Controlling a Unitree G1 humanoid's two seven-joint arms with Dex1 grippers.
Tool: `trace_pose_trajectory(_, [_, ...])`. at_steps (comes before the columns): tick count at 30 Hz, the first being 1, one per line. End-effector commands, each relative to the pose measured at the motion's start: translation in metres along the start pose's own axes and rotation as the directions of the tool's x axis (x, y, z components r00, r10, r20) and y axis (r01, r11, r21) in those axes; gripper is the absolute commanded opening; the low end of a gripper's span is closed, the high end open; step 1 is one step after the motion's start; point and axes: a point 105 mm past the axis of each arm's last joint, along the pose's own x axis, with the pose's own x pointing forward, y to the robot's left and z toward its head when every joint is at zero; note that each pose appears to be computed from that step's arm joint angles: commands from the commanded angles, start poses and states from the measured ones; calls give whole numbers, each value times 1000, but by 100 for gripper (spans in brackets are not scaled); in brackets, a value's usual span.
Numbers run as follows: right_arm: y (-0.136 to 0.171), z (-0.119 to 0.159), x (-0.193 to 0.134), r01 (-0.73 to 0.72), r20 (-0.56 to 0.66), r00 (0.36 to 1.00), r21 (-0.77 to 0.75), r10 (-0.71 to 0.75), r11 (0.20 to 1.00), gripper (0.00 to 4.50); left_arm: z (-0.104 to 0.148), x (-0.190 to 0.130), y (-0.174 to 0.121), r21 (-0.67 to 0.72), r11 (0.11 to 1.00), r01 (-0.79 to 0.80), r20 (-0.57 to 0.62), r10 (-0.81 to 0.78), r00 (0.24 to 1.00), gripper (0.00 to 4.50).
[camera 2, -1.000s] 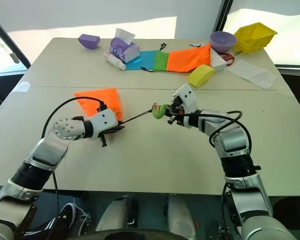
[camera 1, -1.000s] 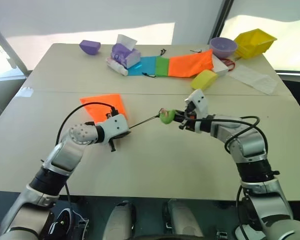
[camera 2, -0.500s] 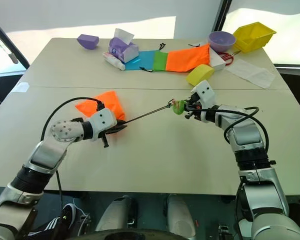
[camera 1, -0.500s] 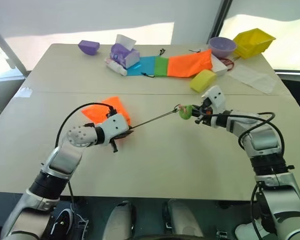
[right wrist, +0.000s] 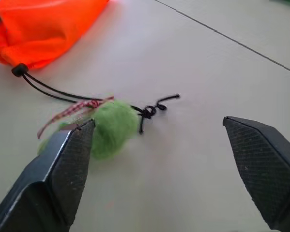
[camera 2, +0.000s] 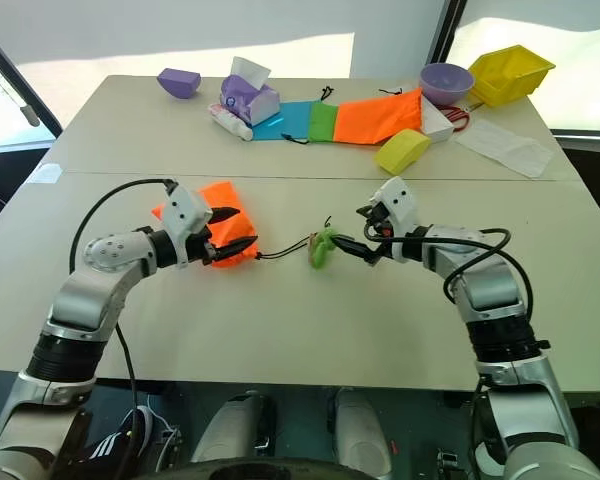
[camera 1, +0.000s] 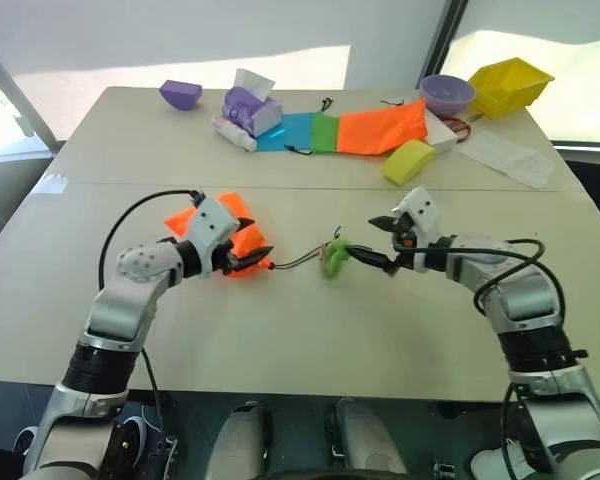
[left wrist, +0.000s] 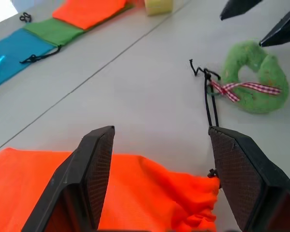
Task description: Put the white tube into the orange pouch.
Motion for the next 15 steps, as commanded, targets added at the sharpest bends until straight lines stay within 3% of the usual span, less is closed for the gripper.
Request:
trace_pose_trajectory(1, [-24,6,-28,68,-2,998,-105,-68,992,443,17,-29,14,-4,999,-51,80,51,996,345])
trace_pose_trajectory(3, [-19,12,-36,37,28,999,-103,-34,994,443,11,-43,16,-49,997,-53,73,56,996,345])
trace_pose_trajectory(6, [17,24,-43,-79,159,983,-77,91,994,443,-2,-74,20,-107,989,-98,66,106,992,345])
trace_pose_trajectory(9, [42,10,-49,-132,160,977,-78,143,988,443,-20,-93,12,-107,986,-127,36,132,991,345])
trace_pose_trajectory(12, [47,-7,-55,-84,141,985,-120,100,989,443,-48,-118,19,-177,945,-276,-17,278,960,345])
trace_pose_trajectory(15, [33,-21,-62,-24,111,993,-99,35,995,443,-65,-139,17,-181,915,-361,-56,357,933,345])
